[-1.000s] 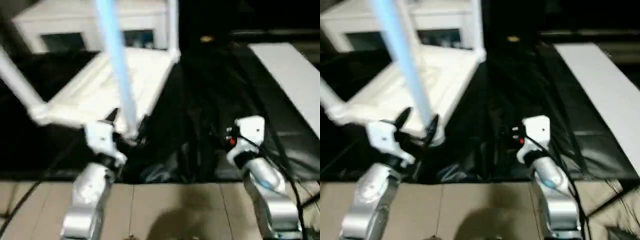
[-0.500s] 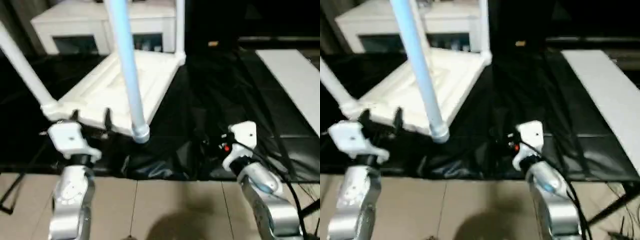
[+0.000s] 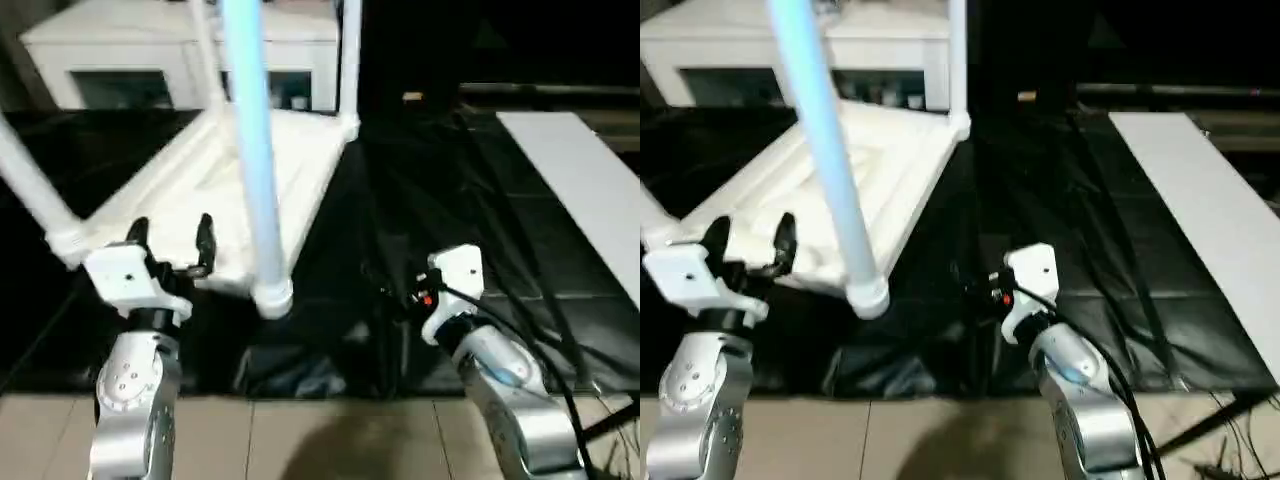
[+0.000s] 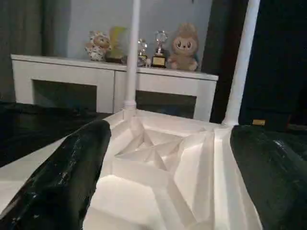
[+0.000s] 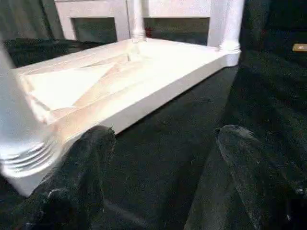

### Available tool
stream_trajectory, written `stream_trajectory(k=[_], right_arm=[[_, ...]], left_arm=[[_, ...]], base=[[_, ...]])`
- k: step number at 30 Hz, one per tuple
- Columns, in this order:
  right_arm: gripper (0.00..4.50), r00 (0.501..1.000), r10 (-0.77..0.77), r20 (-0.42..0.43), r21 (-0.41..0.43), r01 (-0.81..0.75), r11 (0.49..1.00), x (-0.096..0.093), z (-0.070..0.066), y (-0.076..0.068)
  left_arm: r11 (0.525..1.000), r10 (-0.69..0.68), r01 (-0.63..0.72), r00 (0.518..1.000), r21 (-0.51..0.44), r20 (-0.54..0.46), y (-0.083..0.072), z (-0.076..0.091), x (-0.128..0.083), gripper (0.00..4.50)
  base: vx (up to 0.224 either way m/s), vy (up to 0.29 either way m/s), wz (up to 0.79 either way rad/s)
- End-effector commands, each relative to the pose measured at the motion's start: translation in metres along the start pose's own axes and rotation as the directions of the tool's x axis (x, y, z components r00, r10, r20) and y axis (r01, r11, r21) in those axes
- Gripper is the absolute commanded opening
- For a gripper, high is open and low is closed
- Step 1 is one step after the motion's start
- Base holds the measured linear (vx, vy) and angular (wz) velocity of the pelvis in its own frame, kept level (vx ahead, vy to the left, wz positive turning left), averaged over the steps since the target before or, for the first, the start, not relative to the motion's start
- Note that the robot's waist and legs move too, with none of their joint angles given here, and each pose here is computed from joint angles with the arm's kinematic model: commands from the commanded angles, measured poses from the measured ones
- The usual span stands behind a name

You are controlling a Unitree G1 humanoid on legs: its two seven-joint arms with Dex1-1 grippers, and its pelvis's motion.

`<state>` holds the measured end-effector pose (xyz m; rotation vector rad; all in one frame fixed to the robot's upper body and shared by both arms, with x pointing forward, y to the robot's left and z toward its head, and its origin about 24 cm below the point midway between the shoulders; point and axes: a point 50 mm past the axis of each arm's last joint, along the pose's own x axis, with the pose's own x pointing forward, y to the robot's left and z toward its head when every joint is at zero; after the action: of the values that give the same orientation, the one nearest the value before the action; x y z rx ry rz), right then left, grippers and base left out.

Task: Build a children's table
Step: Rotate table base

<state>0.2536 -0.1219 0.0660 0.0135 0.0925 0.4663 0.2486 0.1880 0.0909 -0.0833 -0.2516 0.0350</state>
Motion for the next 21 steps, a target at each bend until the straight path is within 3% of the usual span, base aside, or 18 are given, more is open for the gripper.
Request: stream_trajectory(k=[1, 6, 11, 17, 21], right_arm=[[3.81, 1.0, 0.03, 0.005, -0.008, -0.03, 1.0, 0.004, 0.003, 0.005], [3.81, 0.999, 0.038, -0.007, -0.033, -0.038, 0.999, 0.004, 0.0, 0.004], [3.81, 0.998, 0.059, -0.008, -0.037, -0.059, 0.998, 0.001, 0.0, 0.005], [3.81, 0.998, 0.057, -0.006, -0.044, -0.058, 0.997, 0.0, 0.0, 0.002], [3.81, 0.998, 0.07, -0.007, -0.038, -0.07, 0.997, -0.001, 0.0, -0.002]], left_arm=[[1.0, 0.004, -0.003, 1.0, 0.028, -0.01, 0.006, 0.001, 0.0, 4.47], [1.0, 0.0, 0.001, 0.999, 0.024, -0.051, 0.012, -0.003, 0.0, 4.47], [0.993, -0.12, 0.12, 0.989, -0.003, -0.084, 0.017, -0.008, -0.007, 4.47], [0.989, -0.147, 0.147, 0.983, -0.007, -0.112, 0.045, -0.009, -0.004, 4.47], [0.946, -0.323, 0.32, 0.933, -0.047, -0.157, 0.042, -0.008, -0.002, 4.47]], base=[[0.207, 0.046, 0.17], [0.184, -0.01, 0.05], [-0.032, -0.003, 0.11], [-0.119, -0.017, 0.01], [-0.02, 0.007, 0.09]])
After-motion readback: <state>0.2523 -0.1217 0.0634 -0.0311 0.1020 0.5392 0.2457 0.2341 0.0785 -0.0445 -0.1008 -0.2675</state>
